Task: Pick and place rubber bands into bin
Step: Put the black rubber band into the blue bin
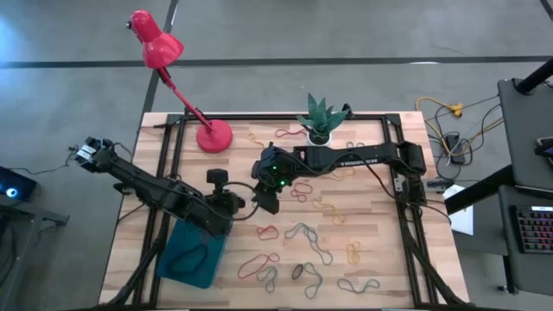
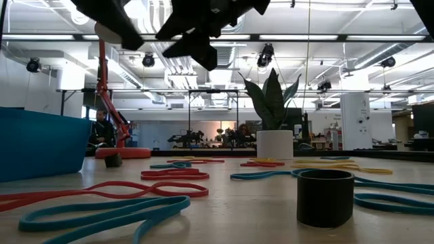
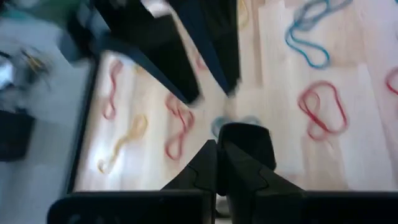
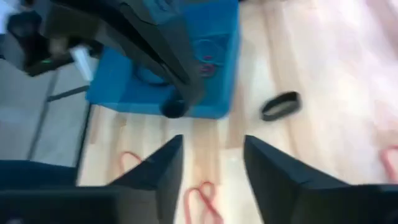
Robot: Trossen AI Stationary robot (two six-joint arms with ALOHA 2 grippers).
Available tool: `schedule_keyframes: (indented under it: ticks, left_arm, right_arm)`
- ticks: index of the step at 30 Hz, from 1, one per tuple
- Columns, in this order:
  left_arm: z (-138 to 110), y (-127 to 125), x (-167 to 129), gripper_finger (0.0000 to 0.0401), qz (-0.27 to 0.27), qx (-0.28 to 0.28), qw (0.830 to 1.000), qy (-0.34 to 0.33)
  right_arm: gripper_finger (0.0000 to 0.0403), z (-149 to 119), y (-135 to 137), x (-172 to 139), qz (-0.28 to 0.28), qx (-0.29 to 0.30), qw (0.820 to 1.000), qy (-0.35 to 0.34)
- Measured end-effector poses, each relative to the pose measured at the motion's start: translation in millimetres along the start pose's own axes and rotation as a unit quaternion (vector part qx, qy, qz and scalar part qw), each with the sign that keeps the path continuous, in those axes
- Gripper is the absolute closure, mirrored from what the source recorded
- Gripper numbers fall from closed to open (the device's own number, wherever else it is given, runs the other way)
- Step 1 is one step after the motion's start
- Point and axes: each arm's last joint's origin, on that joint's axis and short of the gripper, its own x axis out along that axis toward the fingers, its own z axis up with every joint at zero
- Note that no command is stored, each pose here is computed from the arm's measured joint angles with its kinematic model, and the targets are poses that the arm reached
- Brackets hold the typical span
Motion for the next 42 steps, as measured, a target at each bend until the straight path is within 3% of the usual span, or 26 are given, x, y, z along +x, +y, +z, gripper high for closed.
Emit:
schedule_keyframes:
  ticks: [3, 5, 7, 10, 16, 20, 23, 29, 31, 37, 42]
  left_arm:
    - [-10.8, 0.0, -5.3, 0.0401, -0.037, -0.03, 0.998, 0.051]
    - [-18.2, -3.0, -12.9, 0.0401, -0.093, -0.063, 0.989, 0.093]
    - [-27.1, -7.5, -18.8, 0.0401, -0.167, -0.103, 0.969, 0.151]
    - [-43.5, -20.2, -21.0, 0.0401, -0.225, -0.148, 0.936, 0.228]
    - [-78.5, -53.8, -8.8, 0.0401, -0.217, -0.222, 0.909, 0.279]
    - [-100.6, -68.0, 6.0, 0.0398, -0.18, -0.333, 0.881, 0.284]
    - [-104.6, -67.8, 5.7, 0.0378, -0.142, -0.403, 0.863, 0.27]
    - [-100.7, -64.4, -0.4, 0.0303, -0.151, -0.427, 0.854, 0.257]
    - [-102.1, -63.4, -0.5, 0.0273, -0.145, -0.424, 0.855, 0.262]
    - [-103.5, -61.4, -3.1, 0.0204, -0.152, -0.417, 0.852, 0.276]
    - [-105.1, -53.2, -7.1, 0.0192, -0.157, -0.39, 0.868, 0.266]
  right_arm:
    - [0.0194, -3.8, -2.2, -1.3, -0.027, -0.013, 0.999, 0.016]
    - [0.0174, -7.6, -3.4, -1.6, -0.034, -0.017, 0.999, 0.035]
    - [0.0161, -11.4, -4.6, -2.0, -0.04, -0.013, 0.998, 0.054]
    - [0.0151, -16.1, -6.1, -2.1, -0.046, -0.008, 0.996, 0.076]
    - [0.0155, -32.8, -11.7, -4.4, -0.076, -0.017, 0.985, 0.152]
    - [0.0162, -41.5, -12.4, -4.5, -0.09, -0.072, 0.975, 0.191]
    - [0.0165, -51.6, -6.6, -4.7, -0.083, -0.148, 0.957, 0.234]
    - [0.0165, -76.0, 18.5, -5.1, -0.098, -0.294, 0.895, 0.32]
    - [0.0165, -82.6, 25.9, -2.5, -0.095, -0.324, 0.882, 0.329]
    - [0.0165, -97.2, 46.6, 2.5, -0.079, -0.347, 0.871, 0.339]
    - [0.0165, -109.0, 63.0, 6.9, -0.074, -0.344, 0.873, 0.338]
